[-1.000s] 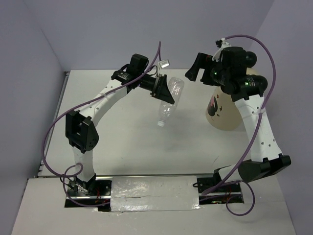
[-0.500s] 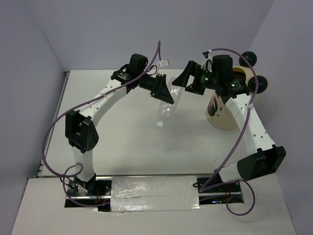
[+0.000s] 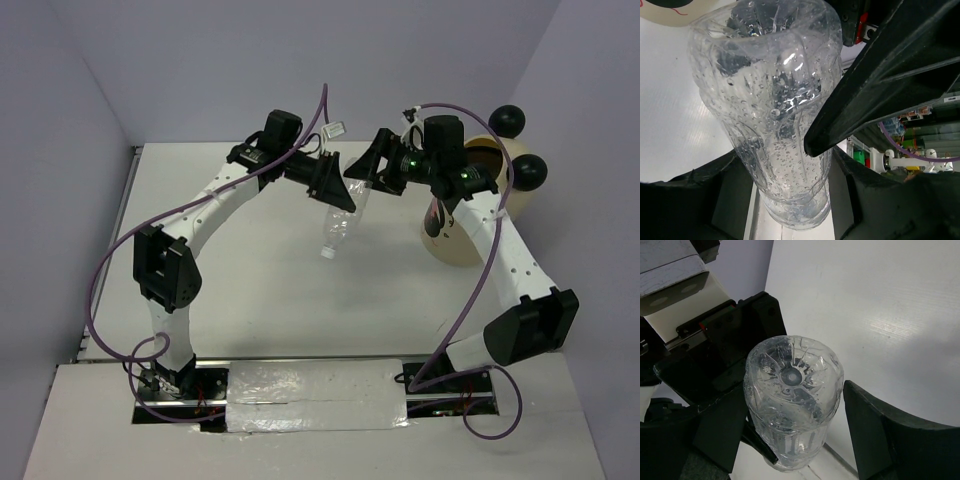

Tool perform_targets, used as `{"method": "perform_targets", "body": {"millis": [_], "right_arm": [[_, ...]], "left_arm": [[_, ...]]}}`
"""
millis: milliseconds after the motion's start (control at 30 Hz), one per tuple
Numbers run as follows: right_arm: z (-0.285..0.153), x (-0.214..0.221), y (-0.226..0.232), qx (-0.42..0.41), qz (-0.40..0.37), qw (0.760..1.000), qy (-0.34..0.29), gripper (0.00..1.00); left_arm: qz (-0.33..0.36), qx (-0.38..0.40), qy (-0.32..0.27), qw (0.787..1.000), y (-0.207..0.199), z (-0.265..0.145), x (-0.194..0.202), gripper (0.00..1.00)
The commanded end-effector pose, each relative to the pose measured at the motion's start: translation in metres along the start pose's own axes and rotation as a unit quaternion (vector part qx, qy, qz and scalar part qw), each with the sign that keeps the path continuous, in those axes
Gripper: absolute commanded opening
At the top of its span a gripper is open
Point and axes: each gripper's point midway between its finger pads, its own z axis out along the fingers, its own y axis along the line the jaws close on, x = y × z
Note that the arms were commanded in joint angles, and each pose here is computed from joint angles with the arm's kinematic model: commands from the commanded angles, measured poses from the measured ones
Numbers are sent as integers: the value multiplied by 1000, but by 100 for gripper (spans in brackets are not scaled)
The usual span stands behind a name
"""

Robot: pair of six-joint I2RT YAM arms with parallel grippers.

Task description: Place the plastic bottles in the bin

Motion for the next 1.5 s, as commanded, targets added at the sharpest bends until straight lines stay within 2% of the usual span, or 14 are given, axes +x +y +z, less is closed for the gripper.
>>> {"method": "perform_targets", "body": {"millis": [0,200,267,300,433,600,700,833,1033,1067,1100,1133,1233,1467], "right_arm": [[7,-6,8,-17,-11,1000,-5,80],[10,-3,11,-32,-8,999,2,77],[9,-4,10,-23,-11,1000,-4,69],[6,-5,10,-19,-14,1000,-7,60],[-5,-16,6,22,-23,999,-36,45],[-29,-37,-2,98,-63,990,-78,40],[-61,-66,-14,188,-99,968,-131,41],[-130,-119,-8,298,-157,910,-241,41],[-202,-173,27,346,-269,817,-374,42],[-211,-179,30,365,-305,794,-379,42],[-227,-188,47,354,-320,772,-419,43],[-221,-187,42,360,-341,764,-413,44],[-234,-196,46,399,-402,701,-433,45],[-213,-197,-2,504,-448,633,-380,44]], "left_arm": [[37,28,-4,999,-19,-3,-3,50],[32,22,3,999,-16,0,3,51],[29,15,3,999,-13,1,3,57],[29,13,2,999,-14,0,3,69],[39,5,-4,999,-17,-1,-3,99],[45,-20,-10,999,-21,-7,-10,99],[49,-48,-22,997,-22,-22,-14,99],[32,-108,-78,991,-10,-74,-23,99],[-31,-155,-155,975,25,-131,-23,100],[-38,-156,-160,974,27,-133,-22,99],[-40,-168,-171,970,29,-137,-24,99],[-48,-174,-177,968,33,-138,-23,99],[-50,-187,-192,962,35,-142,-25,99],[-66,-171,-189,965,39,-137,-18,99]]}}
